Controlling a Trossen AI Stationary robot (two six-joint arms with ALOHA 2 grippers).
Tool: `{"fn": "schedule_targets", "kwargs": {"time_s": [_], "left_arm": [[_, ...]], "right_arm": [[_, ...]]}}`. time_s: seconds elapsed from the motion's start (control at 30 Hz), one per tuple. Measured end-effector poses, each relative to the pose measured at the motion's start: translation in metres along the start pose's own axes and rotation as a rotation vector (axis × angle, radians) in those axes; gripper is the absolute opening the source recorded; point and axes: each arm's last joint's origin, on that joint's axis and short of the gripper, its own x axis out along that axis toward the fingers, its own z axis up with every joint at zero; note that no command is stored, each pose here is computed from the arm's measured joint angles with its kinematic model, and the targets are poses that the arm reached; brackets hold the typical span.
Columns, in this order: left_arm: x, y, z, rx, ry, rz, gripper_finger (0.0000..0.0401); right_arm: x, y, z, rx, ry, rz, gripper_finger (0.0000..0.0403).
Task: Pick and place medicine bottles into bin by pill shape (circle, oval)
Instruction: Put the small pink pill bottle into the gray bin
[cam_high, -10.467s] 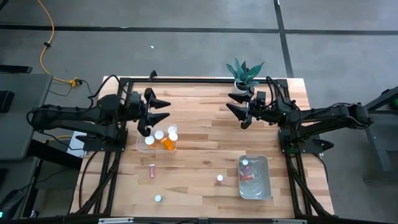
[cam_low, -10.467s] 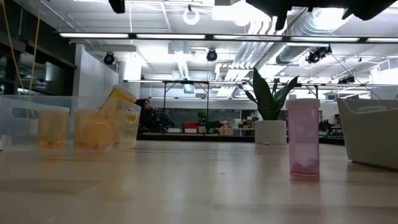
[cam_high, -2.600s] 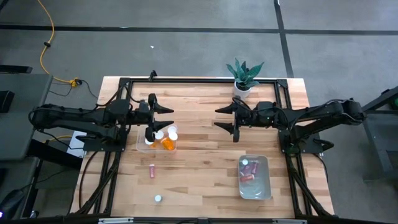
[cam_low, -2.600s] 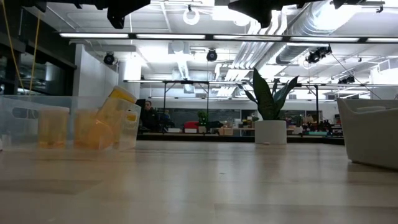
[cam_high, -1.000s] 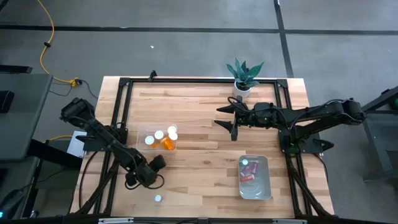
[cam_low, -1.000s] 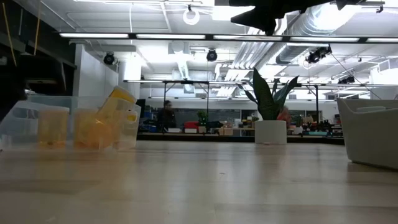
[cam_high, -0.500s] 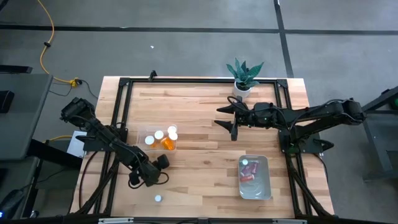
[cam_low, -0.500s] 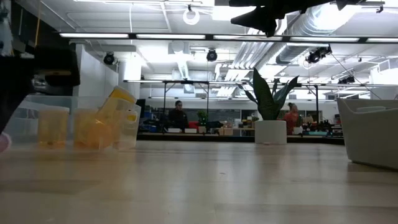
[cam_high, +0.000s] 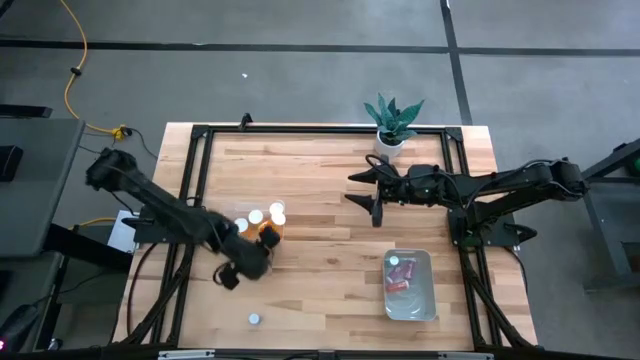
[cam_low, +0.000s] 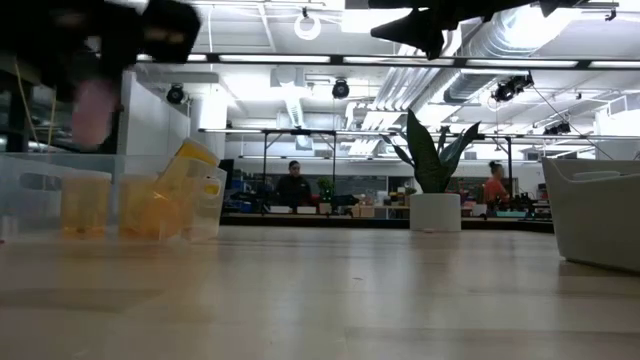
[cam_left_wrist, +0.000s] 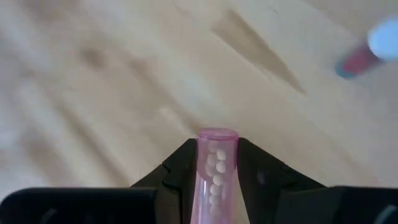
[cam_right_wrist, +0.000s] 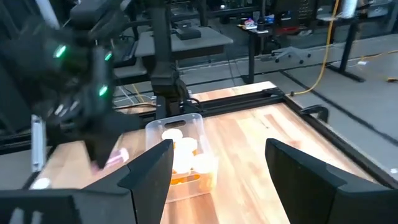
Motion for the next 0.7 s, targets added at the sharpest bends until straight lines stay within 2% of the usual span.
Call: {"fn": "schedule_targets", "kwargs": {"time_s": [0.13,0.2,0.37,0.53,0.63,0.7], "left_arm": [[-0.046,0.031,0.002,-0.1,-0.154,0.127,0.0089],[-0.068,0.047,0.004,-0.163,-0.274,0.215,0.0088],[-0.108,0.093,-0.004,-0.49,-0.594,0.437,0.0088],[-0.119,0.132,-0.018,-0.703,-0.845,0.571,0.0088],[-0.108,0.15,-0.024,-0.762,-0.98,0.601,0.0088],[-0.098,0.156,-0.027,-0.8,-1.024,0.593,0.0088]], "right_arm": [[0.0,0.001,-0.001,0.055,0.02,0.049,0.0248],[0.0,0.002,-0.004,0.061,0.046,0.066,0.0248],[-0.001,0.004,-0.01,0.048,0.107,0.07,0.0248],[0.009,0.009,-0.017,0.039,0.119,0.08,0.0248],[0.019,0.012,-0.025,0.042,0.119,0.086,0.0248],[0.024,0.012,-0.026,0.046,0.099,0.067,0.0248]]}}
